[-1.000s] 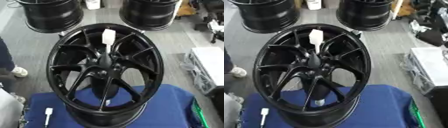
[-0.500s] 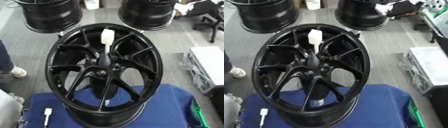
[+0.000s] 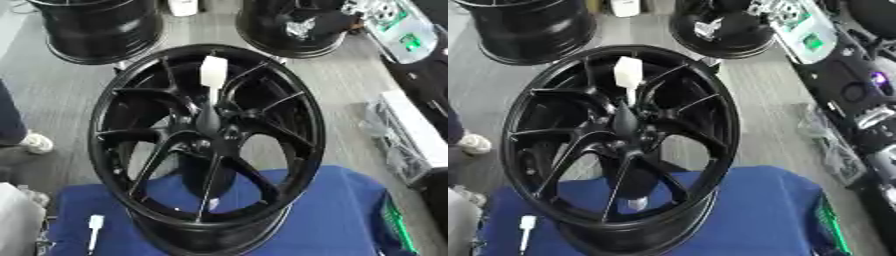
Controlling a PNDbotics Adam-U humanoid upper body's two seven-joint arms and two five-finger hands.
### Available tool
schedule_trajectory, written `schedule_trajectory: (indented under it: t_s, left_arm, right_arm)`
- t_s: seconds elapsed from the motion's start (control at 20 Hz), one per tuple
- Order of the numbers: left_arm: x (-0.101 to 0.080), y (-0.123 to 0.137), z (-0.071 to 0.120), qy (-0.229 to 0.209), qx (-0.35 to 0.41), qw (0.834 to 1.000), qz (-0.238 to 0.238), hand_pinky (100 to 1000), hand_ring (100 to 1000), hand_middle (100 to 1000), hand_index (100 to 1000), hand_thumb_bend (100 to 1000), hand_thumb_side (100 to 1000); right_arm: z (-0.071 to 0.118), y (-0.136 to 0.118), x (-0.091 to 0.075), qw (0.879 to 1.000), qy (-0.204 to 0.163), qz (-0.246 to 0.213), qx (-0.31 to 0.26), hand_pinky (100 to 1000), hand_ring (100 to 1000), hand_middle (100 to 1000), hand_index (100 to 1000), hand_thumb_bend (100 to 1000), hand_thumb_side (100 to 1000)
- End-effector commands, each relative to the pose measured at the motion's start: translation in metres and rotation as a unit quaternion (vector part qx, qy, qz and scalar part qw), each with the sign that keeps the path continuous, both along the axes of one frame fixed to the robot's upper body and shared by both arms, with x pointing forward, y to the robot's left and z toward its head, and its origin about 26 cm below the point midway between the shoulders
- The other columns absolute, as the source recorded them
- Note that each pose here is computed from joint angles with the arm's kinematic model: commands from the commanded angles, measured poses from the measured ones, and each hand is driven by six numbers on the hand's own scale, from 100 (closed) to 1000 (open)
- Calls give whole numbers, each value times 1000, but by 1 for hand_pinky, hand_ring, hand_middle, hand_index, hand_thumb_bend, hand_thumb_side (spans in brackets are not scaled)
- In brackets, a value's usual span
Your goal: Pull the pin out of the wheel hub.
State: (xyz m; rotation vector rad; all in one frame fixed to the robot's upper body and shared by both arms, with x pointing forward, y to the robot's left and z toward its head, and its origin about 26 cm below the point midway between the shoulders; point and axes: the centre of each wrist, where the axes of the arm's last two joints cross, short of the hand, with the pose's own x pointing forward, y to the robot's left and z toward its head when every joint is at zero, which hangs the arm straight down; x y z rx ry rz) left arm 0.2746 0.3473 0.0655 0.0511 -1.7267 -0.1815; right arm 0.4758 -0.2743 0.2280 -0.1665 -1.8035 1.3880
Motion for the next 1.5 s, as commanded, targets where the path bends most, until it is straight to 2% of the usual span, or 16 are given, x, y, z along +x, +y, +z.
schedule_trajectory:
  t_s: [0.05, 0.3, 0.6, 0.95, 1.5]
  left_arm:
    - [3, 2, 9, -10, 15, 1000, -8, 642, 588, 609, 694, 539, 611]
    - [3, 2, 9, -10, 15, 1000, -9, 643, 588, 609, 694, 538, 611]
    - [3, 1, 8, -8, 13, 1000, -12, 643, 588, 610, 694, 538, 611]
    - [4, 0, 8, -7, 12, 1000, -16, 644, 588, 610, 694, 537, 612]
    - [4, -1, 7, -6, 12, 1000, -17, 645, 588, 611, 695, 537, 612]
  right_arm:
    - [4, 4, 8, 1000, -8, -6, -8, 802, 850, 943, 934, 100, 431]
    - [-2, 19, 13, 1000, -9, 5, -26, 801, 837, 920, 935, 100, 436]
    - [-10, 36, 15, 998, 2, 26, -55, 797, 823, 896, 936, 100, 509]
    - [-15, 52, 17, 995, 13, 50, -82, 789, 807, 867, 934, 100, 551]
    - [3, 73, 10, 986, -1, 101, -135, 762, 771, 808, 935, 100, 555]
